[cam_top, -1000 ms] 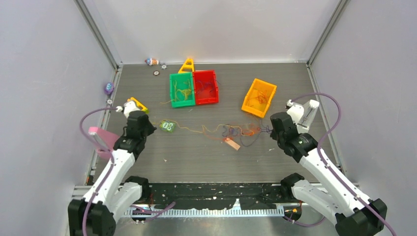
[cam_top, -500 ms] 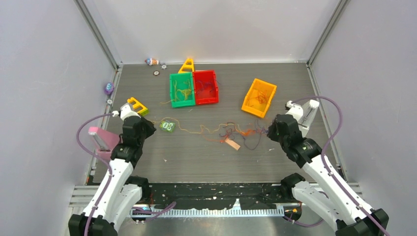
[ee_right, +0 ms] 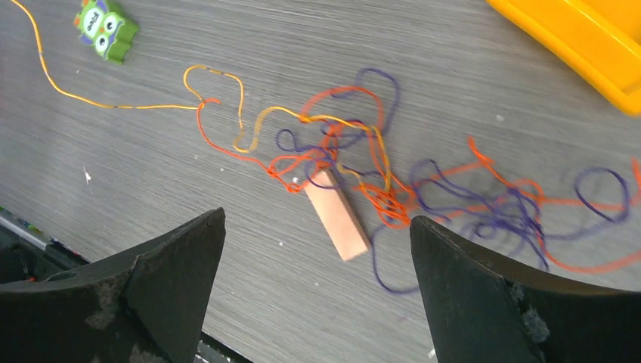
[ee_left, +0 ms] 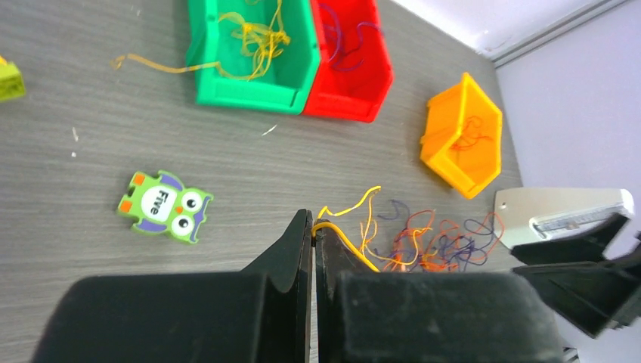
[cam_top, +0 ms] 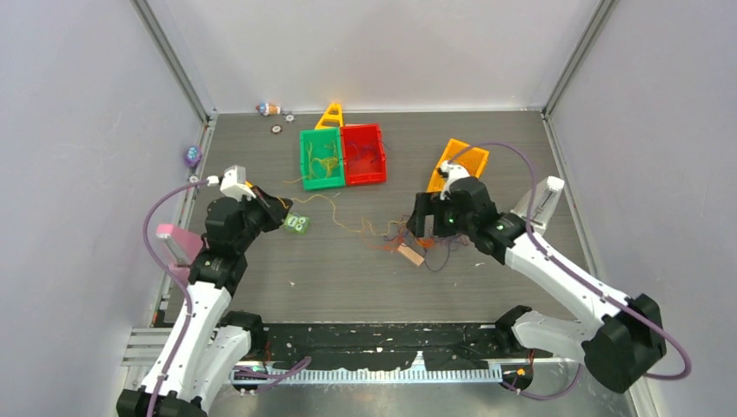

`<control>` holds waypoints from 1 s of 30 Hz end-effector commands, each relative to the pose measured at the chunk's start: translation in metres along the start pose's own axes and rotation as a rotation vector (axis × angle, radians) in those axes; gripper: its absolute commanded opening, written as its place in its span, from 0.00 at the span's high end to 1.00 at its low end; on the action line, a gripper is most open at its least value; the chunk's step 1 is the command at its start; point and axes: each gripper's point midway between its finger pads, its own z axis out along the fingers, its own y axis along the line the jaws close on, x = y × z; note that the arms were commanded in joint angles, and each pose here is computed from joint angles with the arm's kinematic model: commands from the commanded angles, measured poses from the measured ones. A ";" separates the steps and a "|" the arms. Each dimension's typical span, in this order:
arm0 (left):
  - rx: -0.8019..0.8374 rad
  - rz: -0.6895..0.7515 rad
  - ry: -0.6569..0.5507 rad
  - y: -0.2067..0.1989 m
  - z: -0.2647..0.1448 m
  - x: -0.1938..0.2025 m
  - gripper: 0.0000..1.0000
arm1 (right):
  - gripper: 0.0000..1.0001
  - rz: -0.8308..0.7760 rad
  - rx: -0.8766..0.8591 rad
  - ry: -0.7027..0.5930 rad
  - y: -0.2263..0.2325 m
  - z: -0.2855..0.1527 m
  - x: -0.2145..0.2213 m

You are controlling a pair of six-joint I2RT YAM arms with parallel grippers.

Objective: Untangle the cables

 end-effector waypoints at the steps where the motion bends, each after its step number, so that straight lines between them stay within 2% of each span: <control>1: 0.079 0.062 -0.064 -0.030 -0.018 -0.031 1.00 | 0.04 -0.112 -0.036 -0.061 0.035 0.017 -0.027; 11: 0.066 0.094 -0.084 -0.036 -0.031 -0.045 1.00 | 0.10 -0.124 0.025 0.036 0.047 0.078 -0.018; 21: 0.031 0.117 -0.114 -0.035 -0.036 -0.056 1.00 | 0.12 -0.122 0.099 0.053 0.025 0.082 0.007; 30: -0.019 0.135 -0.121 -0.027 -0.036 -0.059 1.00 | 0.10 -0.136 0.131 0.080 0.006 0.079 0.032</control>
